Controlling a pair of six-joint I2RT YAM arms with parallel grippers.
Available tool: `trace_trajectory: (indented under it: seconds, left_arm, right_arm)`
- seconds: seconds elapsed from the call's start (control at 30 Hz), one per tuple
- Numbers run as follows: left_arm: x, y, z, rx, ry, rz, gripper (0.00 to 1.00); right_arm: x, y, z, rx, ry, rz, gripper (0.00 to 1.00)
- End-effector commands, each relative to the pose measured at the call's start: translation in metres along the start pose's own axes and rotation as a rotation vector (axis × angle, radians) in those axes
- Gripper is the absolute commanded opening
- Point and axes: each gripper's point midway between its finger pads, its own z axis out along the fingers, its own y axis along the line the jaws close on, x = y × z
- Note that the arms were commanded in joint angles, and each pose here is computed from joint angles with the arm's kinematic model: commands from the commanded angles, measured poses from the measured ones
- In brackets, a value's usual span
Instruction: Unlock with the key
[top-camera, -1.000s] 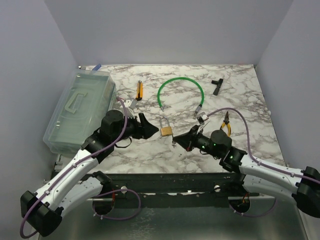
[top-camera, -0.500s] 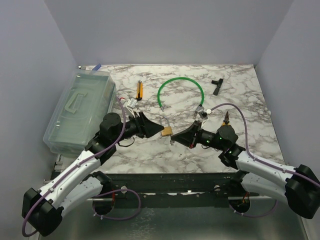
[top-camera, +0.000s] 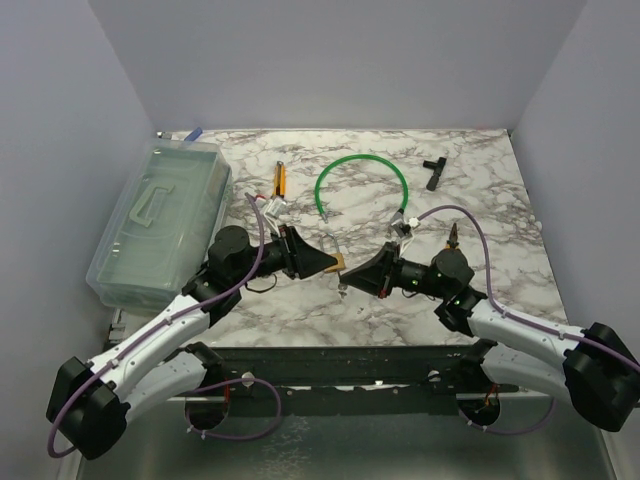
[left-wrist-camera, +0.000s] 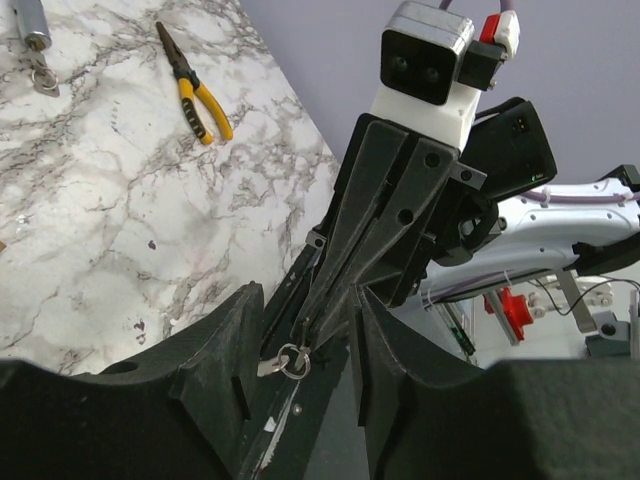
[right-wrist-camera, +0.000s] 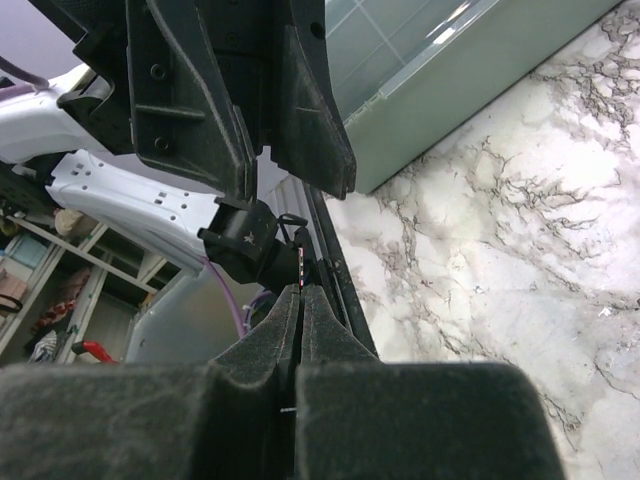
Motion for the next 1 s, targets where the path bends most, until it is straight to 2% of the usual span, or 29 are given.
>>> trace_trajectory:
  seconds: [0.0,0.43,0.67,0.8,0.93,0.97]
  left_arm:
    - [0.009,-0.011,0.006,0.070,0.037,0.020,0.43]
    - [0.025,-0.008,0.012,0.076,0.089,0.009,0.29]
    - [0.028,-0.005,0.011,0.069,0.088,0.000,0.26]
    - [0.030,-0.003,0.012,0.064,0.090,-0.016,0.17]
    - [0.030,-0.001,0.013,0.055,0.086,-0.029,0.00]
    - [0.028,0.000,0.013,0.048,0.076,-0.030,0.00]
  right_arm:
    - [-0.011,0.011,0.003,-0.052,-0.017,-0.024,0.00]
    - [-0.014,0.014,0.002,-0.073,-0.027,-0.014,0.00]
    - [-0.018,0.015,0.003,-0.077,-0.033,-0.015,0.00]
    - [-0.020,0.018,0.003,-0.086,-0.039,-0.016,0.00]
    - [-0.021,0.018,0.004,-0.089,-0.041,-0.014,0.00]
    - [-0.020,0.017,0.004,-0.087,-0.042,-0.011,0.00]
